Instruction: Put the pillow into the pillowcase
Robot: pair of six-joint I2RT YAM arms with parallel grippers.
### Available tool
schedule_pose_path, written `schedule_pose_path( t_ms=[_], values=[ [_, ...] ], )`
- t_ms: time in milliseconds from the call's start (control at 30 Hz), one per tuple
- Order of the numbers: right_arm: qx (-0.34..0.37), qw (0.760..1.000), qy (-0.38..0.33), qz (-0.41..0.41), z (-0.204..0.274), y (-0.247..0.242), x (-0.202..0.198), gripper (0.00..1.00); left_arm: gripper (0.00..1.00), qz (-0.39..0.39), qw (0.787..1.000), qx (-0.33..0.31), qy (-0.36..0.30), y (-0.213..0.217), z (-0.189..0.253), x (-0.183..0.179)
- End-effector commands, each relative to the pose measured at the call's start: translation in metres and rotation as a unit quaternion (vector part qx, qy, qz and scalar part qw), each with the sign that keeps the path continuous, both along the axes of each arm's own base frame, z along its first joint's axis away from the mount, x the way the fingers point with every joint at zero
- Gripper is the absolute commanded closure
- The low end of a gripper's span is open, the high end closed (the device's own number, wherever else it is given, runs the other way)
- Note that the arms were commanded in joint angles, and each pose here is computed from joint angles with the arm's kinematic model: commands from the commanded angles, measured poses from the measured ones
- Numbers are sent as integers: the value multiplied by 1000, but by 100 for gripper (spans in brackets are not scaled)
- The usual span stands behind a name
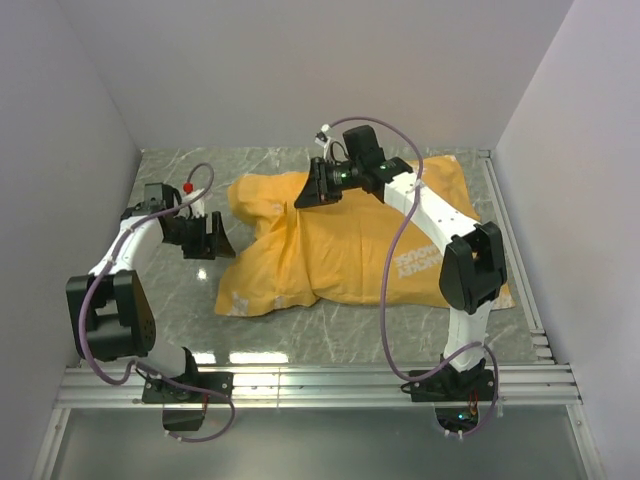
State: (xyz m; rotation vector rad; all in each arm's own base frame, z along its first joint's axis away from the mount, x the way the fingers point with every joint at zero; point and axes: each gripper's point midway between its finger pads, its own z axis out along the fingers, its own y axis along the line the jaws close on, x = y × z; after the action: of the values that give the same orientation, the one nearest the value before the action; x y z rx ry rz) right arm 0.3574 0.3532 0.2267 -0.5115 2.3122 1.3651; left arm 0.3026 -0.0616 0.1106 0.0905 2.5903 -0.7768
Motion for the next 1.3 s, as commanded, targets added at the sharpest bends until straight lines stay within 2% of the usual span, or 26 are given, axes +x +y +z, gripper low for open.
schedule_pose_path(
  t_ms=[0, 33, 67, 100, 133, 167, 267, 300, 367, 433, 533, 567, 600, 667, 733, 833, 867, 900, 933, 967, 1000, 1100, 1167, 1200, 1267],
  values=[
    [-7, 995, -88, -36, 31, -5, 29, 59, 24, -33, 999, 16, 35, 4, -19, -7],
    [-30, 997, -72, -29, 20, -13, 22, 42, 26, -33, 998, 20, 51, 6, -26, -7],
    [-53, 994, -99, -17, 15, -22, 22, 31, 26, -36, 997, 30, 68, 10, -36, -10],
    [-65, 992, -106, -19, 16, -38, 21, 15, 26, -40, 995, 31, 88, 12, -48, -11],
    [-90, 992, -89, -14, 7, -54, 13, 12, 27, -44, 994, 34, 91, 12, -53, -10],
    [-113, 988, -108, -1, 2, -68, 10, 10, 27, -47, 994, 34, 90, 12, -57, -7],
    [-200, 974, -107, -15, -20, -135, -1, 9, 30, -65, 992, 17, 111, 4, -70, -10],
    [-241, 966, -89, -20, -35, -168, -12, 9, 33, -83, 989, 4, 125, -6, -75, -15],
    [-290, 955, -54, -23, -61, -204, -30, 9, 34, -108, 985, -11, 131, -16, -79, -20],
    [-344, 938, -39, -27, -75, -241, -44, 10, 50, -125, 983, -31, 127, -27, -76, -22],
    [-407, 913, 3, -10, -108, -273, -72, 10, 93, -132, 984, -70, 100, -32, -54, -12],
    [-423, 906, 24, -4, -124, -281, -85, 11, 98, -125, 986, -80, 78, -24, -43, -4],
    [-432, 902, 27, -2, -132, -285, -89, 11, 99, -118, 989, -81, 40, -18, -22, 10],
    [-443, 896, 35, -6, -151, -289, -93, 11, 99, -92, 992, -81, -1, 6, 6, 24],
    [-444, 895, 38, -22, -169, -287, -77, 11, 100, -70, 995, -60, -42, 31, 29, 45],
    [-437, 897, 50, -45, -187, -276, -35, 11, 100, -27, 997, -33, -59, 73, 44, 58],
    [-425, 903, 24, -64, -175, -268, -3, 11, 100, -13, 998, -15, -60, 89, 42, 58],
    [-423, 903, 31, -65, -185, -263, 12, 11, 99, -9, 998, -3, -58, 97, 39, 58],
    [-416, 906, 28, -75, -182, -257, 27, 11, 99, -8, 999, 6, -53, 101, 35, 57],
    [-397, 913, -7, -90, -159, -246, 58, 11, 99, -10, 999, 16, -46, 107, 29, 53],
    [-394, 915, -6, -91, -160, -242, 69, 11, 83, -13, 999, 17, -40, 108, 25, 49],
    [-388, 917, -56, -77, -131, -236, 73, 9, 52, -12, 998, 41, -56, 113, 26, 48],
    [-381, 922, -41, -64, -131, -242, 50, 8, 43, -19, 994, 64, -84, 114, 36, 45],
    [-374, 924, -53, -66, -113, -245, 39, 7, 35, -23, 994, 67, -86, 113, 32, 41],
    [-380, 921, -31, -76, -117, -267, 10, 7, 32, -49, 990, 88, -97, 108, 31, 32]
  ],
)
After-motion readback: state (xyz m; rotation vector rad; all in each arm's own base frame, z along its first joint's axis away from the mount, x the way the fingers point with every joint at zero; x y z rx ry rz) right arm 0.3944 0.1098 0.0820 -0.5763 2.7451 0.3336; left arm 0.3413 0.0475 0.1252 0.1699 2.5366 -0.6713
